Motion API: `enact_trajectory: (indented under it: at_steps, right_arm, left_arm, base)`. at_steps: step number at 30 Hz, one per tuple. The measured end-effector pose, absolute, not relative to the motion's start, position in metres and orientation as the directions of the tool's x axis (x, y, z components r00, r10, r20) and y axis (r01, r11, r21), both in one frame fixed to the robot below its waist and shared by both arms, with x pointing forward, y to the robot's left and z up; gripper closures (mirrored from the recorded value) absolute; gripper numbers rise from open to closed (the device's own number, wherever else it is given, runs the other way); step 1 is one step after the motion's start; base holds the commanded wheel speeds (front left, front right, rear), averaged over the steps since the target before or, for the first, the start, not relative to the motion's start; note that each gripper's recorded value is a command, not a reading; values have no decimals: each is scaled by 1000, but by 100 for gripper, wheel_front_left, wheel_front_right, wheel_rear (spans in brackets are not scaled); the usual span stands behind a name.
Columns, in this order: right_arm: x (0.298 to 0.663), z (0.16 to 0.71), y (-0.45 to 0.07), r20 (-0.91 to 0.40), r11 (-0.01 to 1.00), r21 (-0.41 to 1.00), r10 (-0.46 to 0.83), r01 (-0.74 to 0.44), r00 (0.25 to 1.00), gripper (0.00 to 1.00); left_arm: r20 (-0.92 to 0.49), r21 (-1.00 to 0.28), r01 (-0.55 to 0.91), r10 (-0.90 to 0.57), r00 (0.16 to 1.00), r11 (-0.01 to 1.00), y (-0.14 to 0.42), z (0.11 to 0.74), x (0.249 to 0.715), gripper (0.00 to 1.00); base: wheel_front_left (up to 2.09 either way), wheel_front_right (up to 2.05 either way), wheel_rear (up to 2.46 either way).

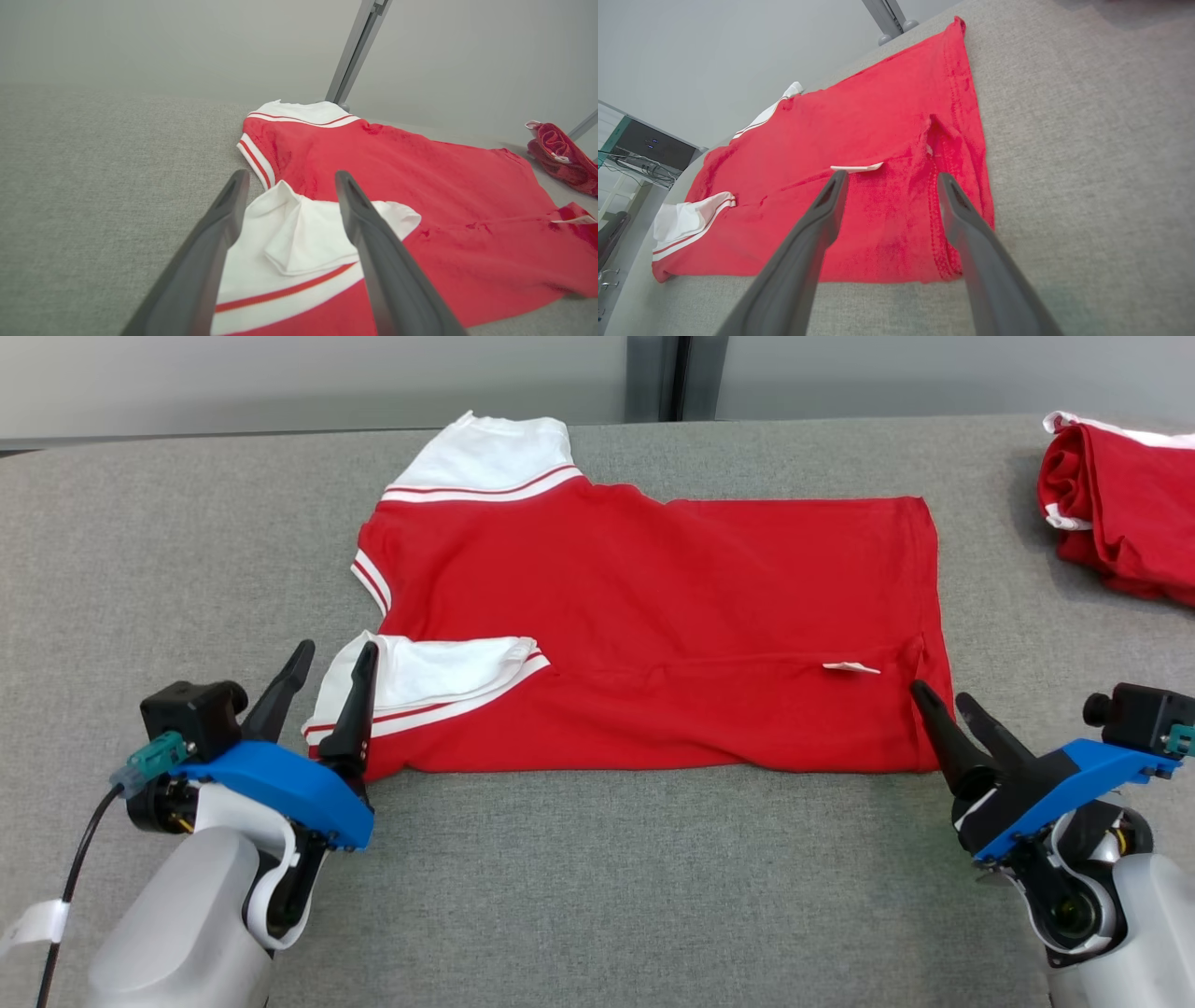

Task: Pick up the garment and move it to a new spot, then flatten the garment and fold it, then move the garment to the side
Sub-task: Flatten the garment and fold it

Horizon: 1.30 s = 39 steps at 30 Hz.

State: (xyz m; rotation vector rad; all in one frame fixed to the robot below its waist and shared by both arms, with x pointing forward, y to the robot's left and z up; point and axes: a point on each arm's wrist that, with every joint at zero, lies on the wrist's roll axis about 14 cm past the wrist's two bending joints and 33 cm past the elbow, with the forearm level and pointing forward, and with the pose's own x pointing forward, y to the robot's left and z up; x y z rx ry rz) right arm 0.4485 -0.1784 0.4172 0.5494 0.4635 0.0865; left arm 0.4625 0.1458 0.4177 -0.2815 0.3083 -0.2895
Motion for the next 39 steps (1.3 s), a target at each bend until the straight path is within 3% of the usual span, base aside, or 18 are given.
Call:
enact_trajectory:
  at_steps: [14,32,33,34,35,36,39]
  right_arm:
    - [433,409,-198,-438,917,396,152,38,886,0]
    - [430,367,-195,-578,970,242,152,-10,802,0]
    - [431,366,-194,-581,970,242,156,-13,799,11]
    - [432,365,-193,-582,970,243,158,-15,798,57]
    - [433,365,-192,-580,970,243,158,-15,799,98]
    - [434,365,-191,-580,970,244,159,-16,799,100]
    - [435,365,-185,-570,965,260,169,-19,804,100]
  left_arm:
    - [-379,-258,213,-302,875,942,160,383,423,0]
    - [-516,-224,174,-268,813,959,171,348,410,0]
    - [-520,-229,172,-270,810,958,170,348,410,6]
    - [-520,-233,171,-271,810,957,169,348,411,54]
    - [-520,-236,172,-274,809,956,168,348,412,89]
    - [-519,-243,168,-274,809,955,167,348,412,100]
    - [-521,-273,139,-268,811,952,164,348,412,100]
  base:
    - [0,0,0]
    - [0,0,0]
    - [0,0,0]
    - [0,0,0]
    - [0,0,0]
    - [0,0,0]
    - [0,0,0]
